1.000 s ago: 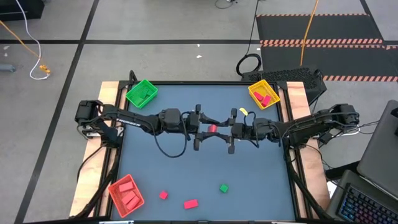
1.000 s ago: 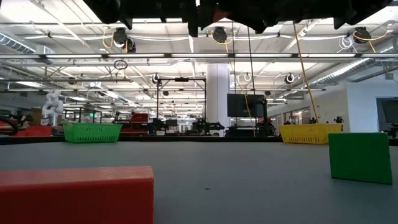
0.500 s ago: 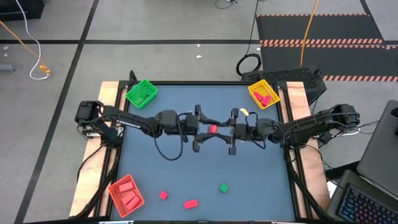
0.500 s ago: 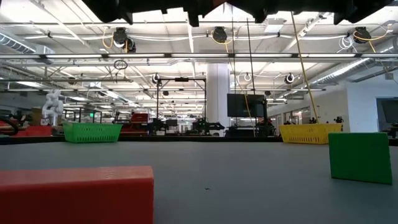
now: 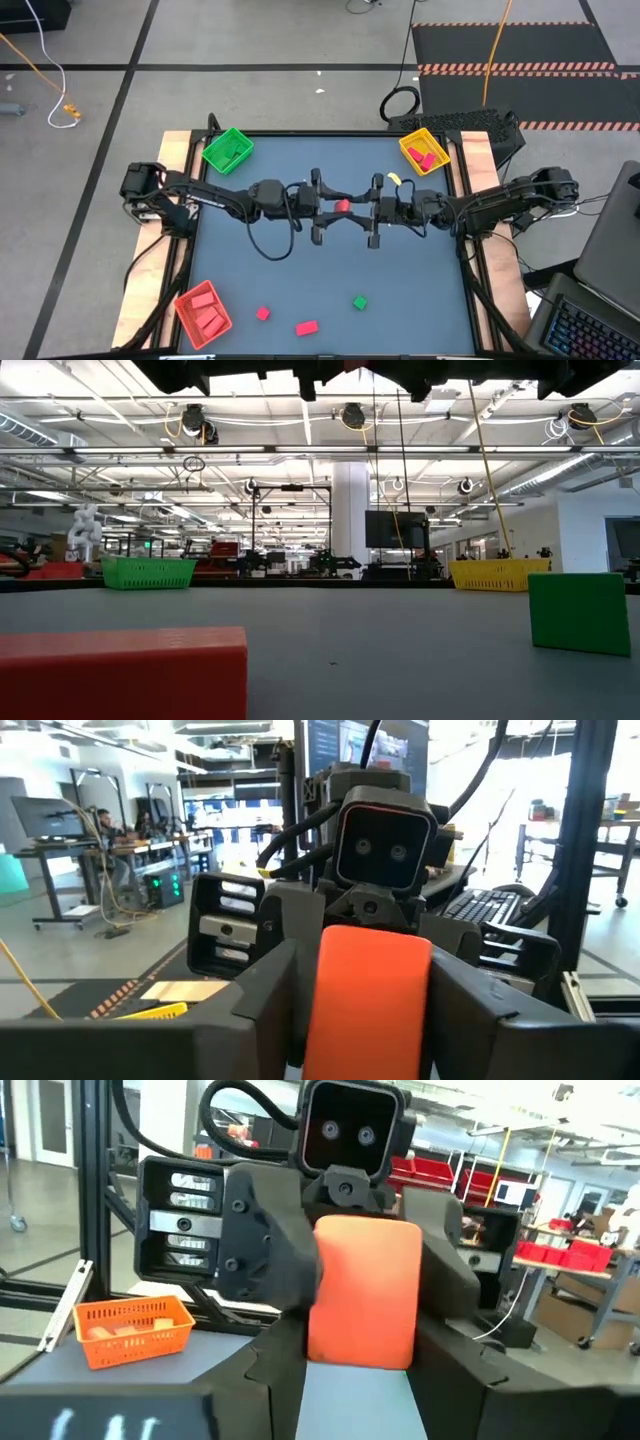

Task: Sort & place blocks by color
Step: Put the orange block into the orange bin

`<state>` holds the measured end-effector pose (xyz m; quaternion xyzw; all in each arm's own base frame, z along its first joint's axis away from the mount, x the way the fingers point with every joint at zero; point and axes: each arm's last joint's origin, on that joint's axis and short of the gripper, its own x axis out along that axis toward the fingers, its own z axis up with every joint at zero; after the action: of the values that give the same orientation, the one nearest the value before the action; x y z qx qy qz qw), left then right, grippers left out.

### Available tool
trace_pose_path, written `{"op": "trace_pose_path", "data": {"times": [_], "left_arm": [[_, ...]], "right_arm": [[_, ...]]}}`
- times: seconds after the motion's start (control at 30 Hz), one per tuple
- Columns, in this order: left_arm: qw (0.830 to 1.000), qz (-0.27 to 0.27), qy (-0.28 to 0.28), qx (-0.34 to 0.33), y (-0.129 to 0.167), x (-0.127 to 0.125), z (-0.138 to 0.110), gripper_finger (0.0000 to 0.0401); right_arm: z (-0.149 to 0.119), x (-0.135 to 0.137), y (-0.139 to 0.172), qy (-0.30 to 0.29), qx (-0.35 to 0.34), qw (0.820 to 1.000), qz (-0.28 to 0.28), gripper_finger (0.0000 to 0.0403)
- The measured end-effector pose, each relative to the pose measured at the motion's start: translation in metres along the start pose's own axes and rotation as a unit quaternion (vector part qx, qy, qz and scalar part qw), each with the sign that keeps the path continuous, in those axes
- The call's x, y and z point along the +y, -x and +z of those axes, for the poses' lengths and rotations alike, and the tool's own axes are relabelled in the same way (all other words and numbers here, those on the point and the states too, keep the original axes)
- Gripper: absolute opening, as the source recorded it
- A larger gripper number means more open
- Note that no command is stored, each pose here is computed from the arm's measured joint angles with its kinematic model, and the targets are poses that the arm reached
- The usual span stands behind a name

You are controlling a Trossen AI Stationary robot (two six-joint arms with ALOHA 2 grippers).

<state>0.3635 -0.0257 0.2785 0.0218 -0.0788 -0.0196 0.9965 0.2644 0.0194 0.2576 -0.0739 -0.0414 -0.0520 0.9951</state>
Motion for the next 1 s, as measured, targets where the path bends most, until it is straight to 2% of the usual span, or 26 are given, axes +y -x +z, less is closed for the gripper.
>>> {"op": "trace_pose_path", "data": {"times": [0.13, 0.57, 0.8, 1.0], "left_arm": [[1.0, 0.003, 0.0, 0.005, 0.0, 0.0, 0.0, 0.0133], [1.0, 0.011, -0.001, 0.022, 0.002, 0.003, 0.002, 0.0133], [0.997, 0.012, -0.014, 0.069, 0.012, 0.004, 0.011, 0.0133], [0.994, 0.046, -0.019, 0.102, 0.03, 0.006, 0.031, 0.0133]], "right_arm": [[-0.001, 0.0, 0.0, -0.007, 0.004, 1.0, 0.003, 0.0158], [-0.003, 0.0, 0.0, -0.006, 0.013, 1.0, 0.004, 0.0168], [-0.004, 0.0, 0.0, -0.003, 0.018, 1.0, 0.005, 0.0169], [-0.009, 0.001, 0.0, 0.012, 0.04, 0.999, 0.009, 0.0169]]}}
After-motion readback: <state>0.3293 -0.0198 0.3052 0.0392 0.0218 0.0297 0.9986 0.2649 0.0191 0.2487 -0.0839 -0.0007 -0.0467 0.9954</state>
